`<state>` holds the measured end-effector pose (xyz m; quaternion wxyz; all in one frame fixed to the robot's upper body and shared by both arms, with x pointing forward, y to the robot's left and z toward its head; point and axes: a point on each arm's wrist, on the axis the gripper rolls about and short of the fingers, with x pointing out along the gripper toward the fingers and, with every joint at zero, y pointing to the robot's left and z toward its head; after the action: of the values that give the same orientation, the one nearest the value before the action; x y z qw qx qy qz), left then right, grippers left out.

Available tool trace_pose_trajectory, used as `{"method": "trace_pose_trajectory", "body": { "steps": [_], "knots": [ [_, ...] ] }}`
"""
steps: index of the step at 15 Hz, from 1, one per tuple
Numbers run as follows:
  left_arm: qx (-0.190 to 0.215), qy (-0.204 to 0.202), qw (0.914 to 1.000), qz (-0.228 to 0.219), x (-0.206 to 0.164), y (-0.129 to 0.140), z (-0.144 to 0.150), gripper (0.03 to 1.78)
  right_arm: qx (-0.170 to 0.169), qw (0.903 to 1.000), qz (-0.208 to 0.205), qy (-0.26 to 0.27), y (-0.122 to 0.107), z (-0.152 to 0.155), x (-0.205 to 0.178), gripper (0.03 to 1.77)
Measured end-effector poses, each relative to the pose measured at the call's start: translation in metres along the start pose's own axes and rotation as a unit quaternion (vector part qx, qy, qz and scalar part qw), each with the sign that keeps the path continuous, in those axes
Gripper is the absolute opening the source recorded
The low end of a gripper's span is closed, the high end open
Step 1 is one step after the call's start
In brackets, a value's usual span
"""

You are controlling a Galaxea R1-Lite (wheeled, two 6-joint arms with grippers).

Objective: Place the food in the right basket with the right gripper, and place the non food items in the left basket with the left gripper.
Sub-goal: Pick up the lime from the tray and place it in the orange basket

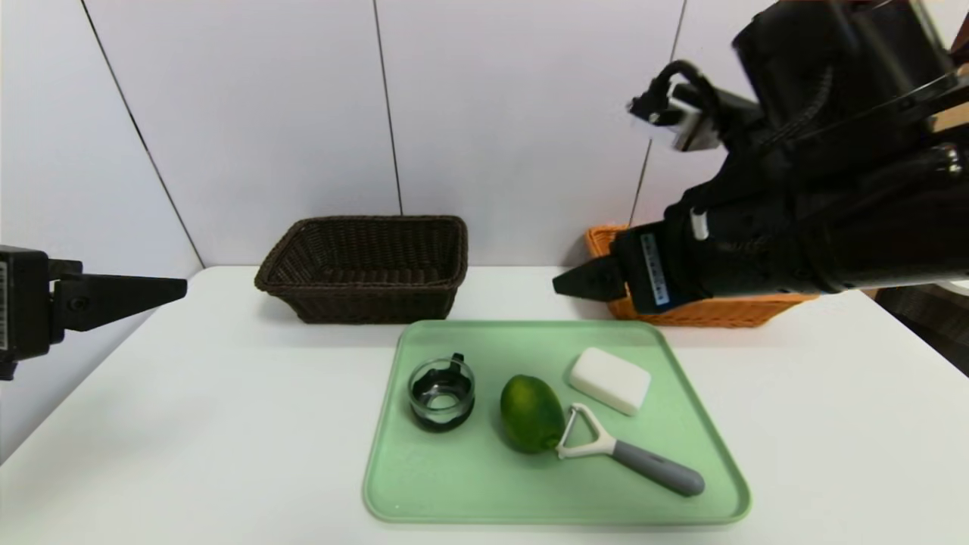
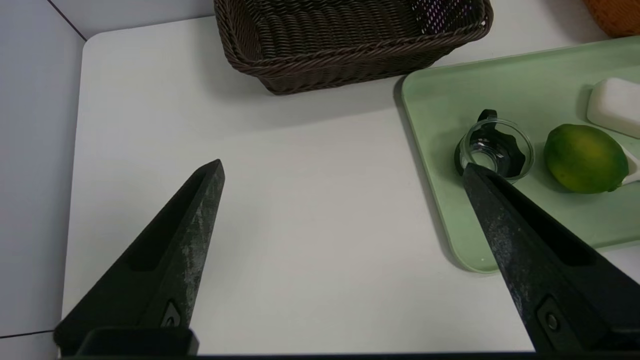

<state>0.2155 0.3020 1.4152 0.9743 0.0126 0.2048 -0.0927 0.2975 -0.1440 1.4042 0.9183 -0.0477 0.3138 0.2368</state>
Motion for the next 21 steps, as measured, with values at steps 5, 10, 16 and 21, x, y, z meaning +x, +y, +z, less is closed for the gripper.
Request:
{"method": "trace_pose_trajectory", "body": {
  "steps": [5,10,16,21],
  "knots": [
    [0.009,0.038,0.9992,0.001,0.016,-0.01,-0.012,1.69,0.036,0.9943,-0.012,0.099,0.02,-0.007,0.03,1.7],
    [0.012,0.05,0.9987,-0.003,0.017,-0.01,-0.021,1.69,0.047,0.9829,-0.036,0.174,0.029,-0.021,0.056,1.7],
    [0.014,0.043,0.9989,-0.011,0.009,-0.011,-0.025,1.69,0.049,0.9765,-0.044,0.205,0.047,-0.034,0.078,1.7],
    [0.015,0.043,0.9989,-0.012,0.002,-0.009,-0.034,1.69,0.037,0.9736,-0.076,0.212,0.056,-0.043,0.095,1.7]
  ]
}}
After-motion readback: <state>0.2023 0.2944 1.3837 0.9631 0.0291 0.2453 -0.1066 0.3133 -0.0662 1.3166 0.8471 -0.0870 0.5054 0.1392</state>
